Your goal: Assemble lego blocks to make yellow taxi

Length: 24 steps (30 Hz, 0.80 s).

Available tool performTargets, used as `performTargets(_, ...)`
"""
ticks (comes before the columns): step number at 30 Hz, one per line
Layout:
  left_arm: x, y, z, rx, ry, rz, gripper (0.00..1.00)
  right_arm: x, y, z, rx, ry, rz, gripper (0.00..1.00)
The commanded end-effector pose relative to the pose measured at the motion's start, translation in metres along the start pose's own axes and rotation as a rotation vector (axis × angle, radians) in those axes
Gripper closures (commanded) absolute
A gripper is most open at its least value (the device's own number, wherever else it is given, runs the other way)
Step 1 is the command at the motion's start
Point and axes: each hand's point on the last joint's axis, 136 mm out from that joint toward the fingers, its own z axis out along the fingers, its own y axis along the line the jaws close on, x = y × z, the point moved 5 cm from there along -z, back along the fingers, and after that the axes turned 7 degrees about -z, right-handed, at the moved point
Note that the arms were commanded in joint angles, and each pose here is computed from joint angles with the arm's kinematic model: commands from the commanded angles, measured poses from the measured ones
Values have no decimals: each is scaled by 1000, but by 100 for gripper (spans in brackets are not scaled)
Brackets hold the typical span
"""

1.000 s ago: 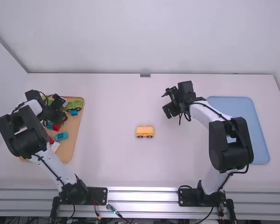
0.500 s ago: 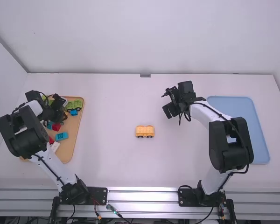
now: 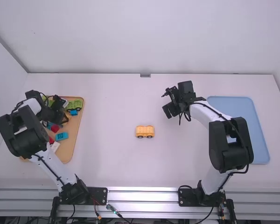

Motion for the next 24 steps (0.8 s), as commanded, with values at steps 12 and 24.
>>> performTargets(12, -58, -72, -25, 10, -102, 196, 98, -11, -5, -8, 20, -36, -1, 1)
performTargets(24, -33, -222, -11, 98, -91, 811, 98, -14, -6, -9, 25, -51, -7, 1)
